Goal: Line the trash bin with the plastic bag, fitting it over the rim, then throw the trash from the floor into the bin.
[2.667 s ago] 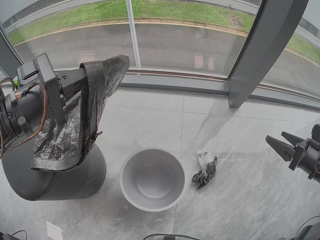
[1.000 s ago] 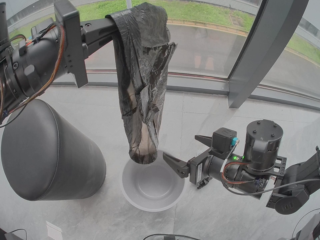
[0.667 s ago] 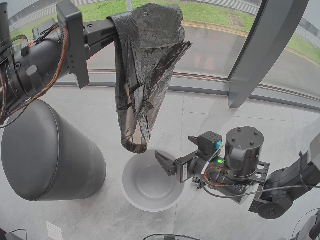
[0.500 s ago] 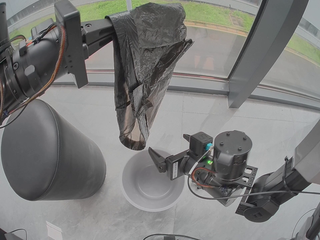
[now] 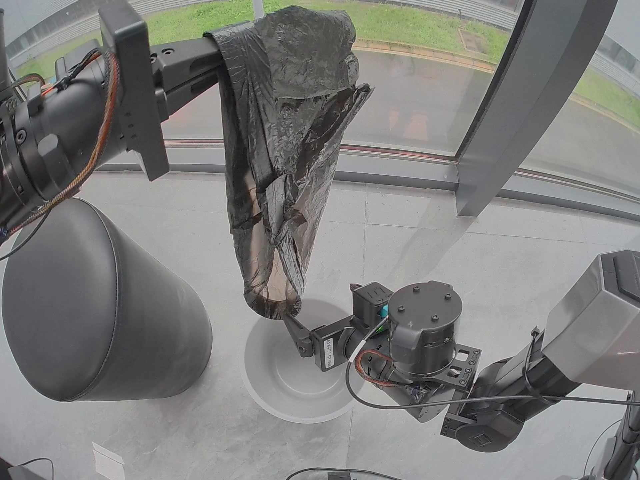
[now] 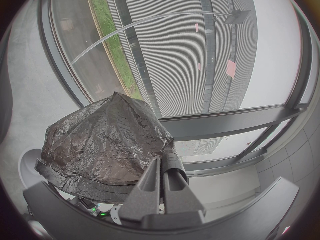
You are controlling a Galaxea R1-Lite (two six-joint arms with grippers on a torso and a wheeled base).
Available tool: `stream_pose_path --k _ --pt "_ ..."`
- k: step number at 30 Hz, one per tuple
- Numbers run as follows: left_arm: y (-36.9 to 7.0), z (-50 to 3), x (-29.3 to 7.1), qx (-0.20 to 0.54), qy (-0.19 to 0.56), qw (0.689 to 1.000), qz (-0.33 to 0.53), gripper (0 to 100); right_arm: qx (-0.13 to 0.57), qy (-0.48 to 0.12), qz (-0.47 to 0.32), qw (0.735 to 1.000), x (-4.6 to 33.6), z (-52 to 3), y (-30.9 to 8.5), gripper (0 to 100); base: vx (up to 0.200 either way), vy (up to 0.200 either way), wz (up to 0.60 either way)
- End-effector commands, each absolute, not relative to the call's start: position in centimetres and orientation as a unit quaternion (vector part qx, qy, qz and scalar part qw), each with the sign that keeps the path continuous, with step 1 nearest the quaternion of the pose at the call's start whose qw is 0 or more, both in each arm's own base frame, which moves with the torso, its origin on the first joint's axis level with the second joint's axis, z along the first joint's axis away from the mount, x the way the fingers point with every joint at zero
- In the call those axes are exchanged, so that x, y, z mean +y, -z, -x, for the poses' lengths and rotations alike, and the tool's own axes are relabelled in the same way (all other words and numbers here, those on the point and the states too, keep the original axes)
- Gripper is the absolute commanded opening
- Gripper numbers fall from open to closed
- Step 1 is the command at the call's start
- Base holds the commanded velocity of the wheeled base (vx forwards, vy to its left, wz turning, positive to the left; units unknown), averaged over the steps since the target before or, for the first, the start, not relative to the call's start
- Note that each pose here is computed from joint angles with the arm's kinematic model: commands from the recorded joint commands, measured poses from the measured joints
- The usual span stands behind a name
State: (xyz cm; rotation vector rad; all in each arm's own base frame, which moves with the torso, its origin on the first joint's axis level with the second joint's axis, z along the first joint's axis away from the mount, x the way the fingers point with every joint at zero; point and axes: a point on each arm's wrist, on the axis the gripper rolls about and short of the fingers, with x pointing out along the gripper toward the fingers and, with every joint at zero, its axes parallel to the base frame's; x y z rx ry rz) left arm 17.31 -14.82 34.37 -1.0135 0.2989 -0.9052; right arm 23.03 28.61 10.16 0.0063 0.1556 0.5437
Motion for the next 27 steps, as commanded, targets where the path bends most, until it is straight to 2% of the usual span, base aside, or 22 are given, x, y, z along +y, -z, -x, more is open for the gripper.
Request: stream_pose_path --k 1,4,11,27 --pt "-34.4 -16.5 -14.4 0.140 0.422 0.762 0.472 0 0.078 -0.268 -0.002 0.960 28.9 -23.2 -9.9 100 0.000 0.000 0.00" --pt "-34.0 -15.9 -14.3 0.148 0.426 0.759 0.470 0 0.078 -0.268 -0.001 0.960 28.9 -23.2 -9.8 100 0.000 0.000 0.00" --pt "-33.3 -14.6 -13.9 0.161 0.433 0.753 0.468 0 0.063 -0.227 -0.004 0.972 29.2 -24.0 -10.2 100 0.000 0.000 0.00" --pt "-32.4 -13.4 -13.9 0.185 0.444 0.740 0.469 0 0.052 -0.226 0.031 0.972 30.3 -24.9 -8.9 100 0.000 0.000 0.00"
